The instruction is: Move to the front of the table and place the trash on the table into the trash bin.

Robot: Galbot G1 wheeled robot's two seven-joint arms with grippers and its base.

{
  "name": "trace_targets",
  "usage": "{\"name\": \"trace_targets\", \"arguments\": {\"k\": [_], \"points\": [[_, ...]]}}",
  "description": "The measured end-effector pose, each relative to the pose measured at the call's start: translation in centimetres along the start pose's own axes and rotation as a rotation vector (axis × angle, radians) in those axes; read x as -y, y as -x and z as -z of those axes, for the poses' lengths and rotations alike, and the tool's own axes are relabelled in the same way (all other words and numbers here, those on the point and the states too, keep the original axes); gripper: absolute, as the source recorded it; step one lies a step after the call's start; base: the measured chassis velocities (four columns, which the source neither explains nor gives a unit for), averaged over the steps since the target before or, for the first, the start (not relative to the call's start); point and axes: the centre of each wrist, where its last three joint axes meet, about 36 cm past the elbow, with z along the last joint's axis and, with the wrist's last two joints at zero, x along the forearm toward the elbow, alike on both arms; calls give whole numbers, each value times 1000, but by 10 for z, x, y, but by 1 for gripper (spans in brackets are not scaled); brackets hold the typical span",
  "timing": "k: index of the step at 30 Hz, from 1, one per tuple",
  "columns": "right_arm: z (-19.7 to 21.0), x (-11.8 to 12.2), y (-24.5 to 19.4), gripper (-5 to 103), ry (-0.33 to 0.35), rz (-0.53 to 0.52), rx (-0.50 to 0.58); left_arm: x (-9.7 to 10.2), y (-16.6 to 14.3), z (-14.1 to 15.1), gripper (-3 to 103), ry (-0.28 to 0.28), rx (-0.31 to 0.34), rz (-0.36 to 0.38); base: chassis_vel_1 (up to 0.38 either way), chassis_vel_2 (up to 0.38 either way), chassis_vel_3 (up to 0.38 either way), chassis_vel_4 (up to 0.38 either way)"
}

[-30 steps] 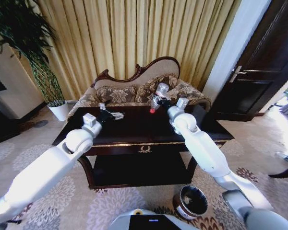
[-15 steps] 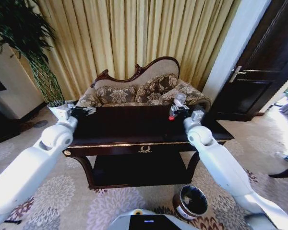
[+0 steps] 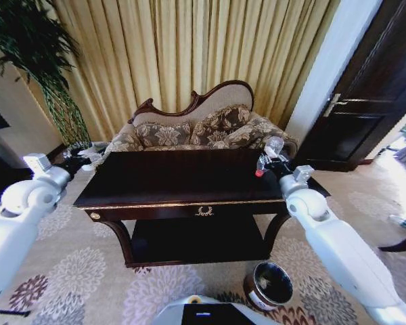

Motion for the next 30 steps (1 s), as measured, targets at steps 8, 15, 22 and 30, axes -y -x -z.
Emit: {"name": "trace_targets", "arguments": {"k": [8,15,22,30], "points": [[2,-8,-6,25,8,3,0,4,-14,-6,100,5,-13,-5,26,-33,-37,21],[1,-15,-8,25,17,8,0,3,-17,-6,100,10,-20,-4,132,-110,-111,132],[-3,-16,-11,25,21,4,-4,9,-18,-6,100,8,-16,-16,162,-141,-167,155],[-8,-19,-11,25,28,0,-8,12,-17,-5,100,10,-10,-21,148,-149,-144,148]]}}
